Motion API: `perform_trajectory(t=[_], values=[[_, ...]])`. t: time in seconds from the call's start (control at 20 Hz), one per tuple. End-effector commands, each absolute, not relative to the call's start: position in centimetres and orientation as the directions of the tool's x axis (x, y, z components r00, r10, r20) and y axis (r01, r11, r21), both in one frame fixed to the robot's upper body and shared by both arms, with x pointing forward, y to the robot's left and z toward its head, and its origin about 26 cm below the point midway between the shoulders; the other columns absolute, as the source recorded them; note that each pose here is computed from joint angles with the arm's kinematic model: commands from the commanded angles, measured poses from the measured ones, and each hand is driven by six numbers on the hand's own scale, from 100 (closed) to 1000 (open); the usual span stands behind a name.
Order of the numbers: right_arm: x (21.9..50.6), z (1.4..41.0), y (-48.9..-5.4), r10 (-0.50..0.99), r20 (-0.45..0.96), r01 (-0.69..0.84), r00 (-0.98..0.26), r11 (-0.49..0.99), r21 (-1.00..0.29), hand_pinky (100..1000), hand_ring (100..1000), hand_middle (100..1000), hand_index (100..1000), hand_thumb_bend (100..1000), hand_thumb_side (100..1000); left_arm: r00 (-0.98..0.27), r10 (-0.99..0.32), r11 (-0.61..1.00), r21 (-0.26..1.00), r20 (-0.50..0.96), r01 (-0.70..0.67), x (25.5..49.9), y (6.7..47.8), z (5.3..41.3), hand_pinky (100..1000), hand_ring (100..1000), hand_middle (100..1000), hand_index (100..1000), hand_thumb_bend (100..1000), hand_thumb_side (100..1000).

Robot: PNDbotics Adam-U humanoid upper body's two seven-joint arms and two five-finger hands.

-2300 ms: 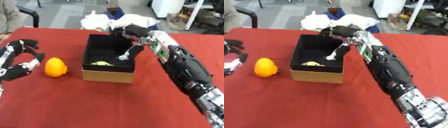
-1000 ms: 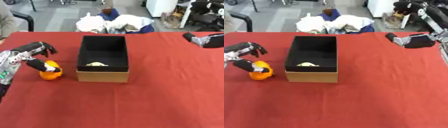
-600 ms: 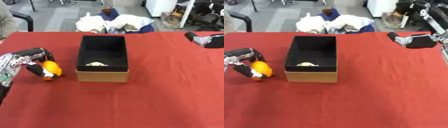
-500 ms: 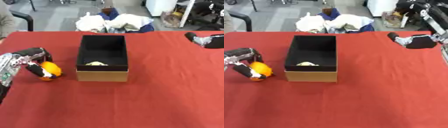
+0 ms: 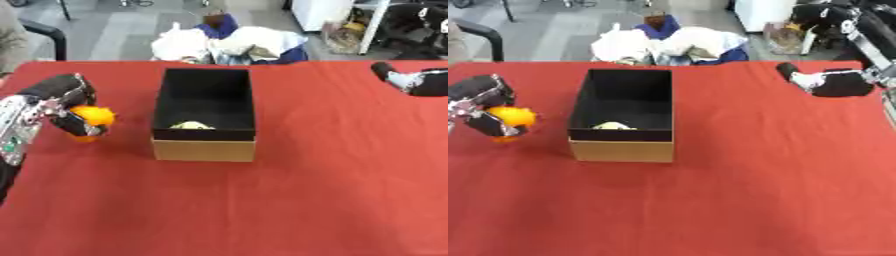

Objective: Pick up objects on the table and place them in the box.

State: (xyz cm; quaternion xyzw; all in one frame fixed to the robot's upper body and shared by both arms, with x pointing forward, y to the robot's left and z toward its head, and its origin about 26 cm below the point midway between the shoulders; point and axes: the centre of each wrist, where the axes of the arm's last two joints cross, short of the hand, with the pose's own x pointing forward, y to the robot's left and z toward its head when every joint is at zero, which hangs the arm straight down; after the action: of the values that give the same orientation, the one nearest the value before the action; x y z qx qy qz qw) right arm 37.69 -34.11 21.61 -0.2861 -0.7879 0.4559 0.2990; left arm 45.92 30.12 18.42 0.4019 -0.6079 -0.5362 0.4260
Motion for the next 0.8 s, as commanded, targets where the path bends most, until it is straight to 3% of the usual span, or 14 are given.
perform_trajectory(t=[0.05,0.4,0.8], values=[[37.6,22.9,-34.6,0.730,0.187,0.207,-0.658,0.413,-0.887,728,756,749,916,357,451,-0.351,-0.925,0.218,0.958,0.143,-0.184,46.3,27.7,22.3,465,225,176,321,397,120],[37.9,22.9,-33.7,0.706,0.188,0.191,-0.683,0.421,-0.887,728,756,749,916,346,463,-0.439,-0.868,0.359,0.903,0.231,-0.236,47.6,20.9,21.4,488,275,224,370,376,166],[38.0,23.1,-33.3,0.692,0.188,0.188,-0.696,0.429,-0.883,727,755,747,917,331,474,-0.501,-0.829,0.332,0.940,0.249,-0.082,48.0,17.3,16.2,532,348,294,436,394,296]])
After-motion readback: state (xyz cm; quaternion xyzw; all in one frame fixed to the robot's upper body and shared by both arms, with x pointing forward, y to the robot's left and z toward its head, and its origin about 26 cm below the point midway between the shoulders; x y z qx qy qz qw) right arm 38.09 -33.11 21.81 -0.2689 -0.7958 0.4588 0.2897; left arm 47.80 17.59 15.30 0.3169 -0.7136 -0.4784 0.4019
